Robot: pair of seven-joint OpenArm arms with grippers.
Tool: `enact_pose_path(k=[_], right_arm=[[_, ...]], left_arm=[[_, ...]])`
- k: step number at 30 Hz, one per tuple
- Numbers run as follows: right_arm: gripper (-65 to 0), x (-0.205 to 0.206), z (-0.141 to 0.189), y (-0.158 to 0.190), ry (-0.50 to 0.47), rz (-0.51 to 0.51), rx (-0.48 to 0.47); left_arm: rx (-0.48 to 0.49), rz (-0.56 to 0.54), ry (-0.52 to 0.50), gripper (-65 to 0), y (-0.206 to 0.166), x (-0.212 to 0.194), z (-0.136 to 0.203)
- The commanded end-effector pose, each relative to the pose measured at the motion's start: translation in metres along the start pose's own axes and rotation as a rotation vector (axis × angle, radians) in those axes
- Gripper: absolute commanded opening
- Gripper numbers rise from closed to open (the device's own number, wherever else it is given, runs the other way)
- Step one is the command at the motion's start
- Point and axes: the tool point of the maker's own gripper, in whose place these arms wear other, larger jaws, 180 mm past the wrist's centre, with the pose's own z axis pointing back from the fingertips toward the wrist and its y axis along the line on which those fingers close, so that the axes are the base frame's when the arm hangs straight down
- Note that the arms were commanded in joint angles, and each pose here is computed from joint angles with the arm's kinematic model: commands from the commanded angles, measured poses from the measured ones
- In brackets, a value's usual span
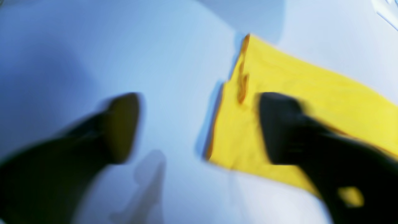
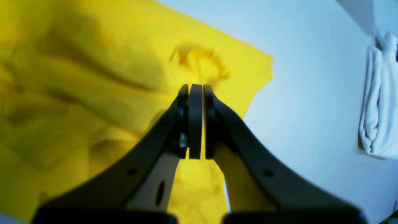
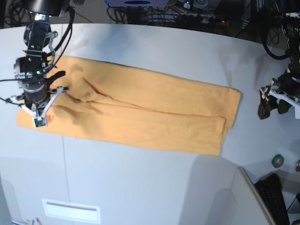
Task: Layout the t-shirt on the table in an organized manner, then fold the t-shirt properly
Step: 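Move the left gripper to the other strip end and grasp it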
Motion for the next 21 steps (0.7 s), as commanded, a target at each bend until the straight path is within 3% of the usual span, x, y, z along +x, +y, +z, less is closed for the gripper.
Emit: enact_pose_path(k=[1,7,11,21], right_arm=[[-65.0,0.011,0.003,-0.003,-0.037,0.004,-0.010],[-65.0,0.004,0.004,0.001,-0.025,0.007,-0.002],[-65.0,0.003,0.005,0.000,-0.023,0.007,-0.006],[-65.0,-0.002,0.009,0.001,-0.017,0.013,-0.005]], left_arm=[[-0.012,-0.010,-0.032,0.0,-0.001,0.019,-0.007],[-0.076,0.073,0.129,0.0,-0.023,-0.014,-0.081],[-0.090,0.083,0.229,-2.0,-0.034,-0.036,-0.108],[-0.093,0.084,0.279,-2.1,-0.047,-0.075,-0.125]])
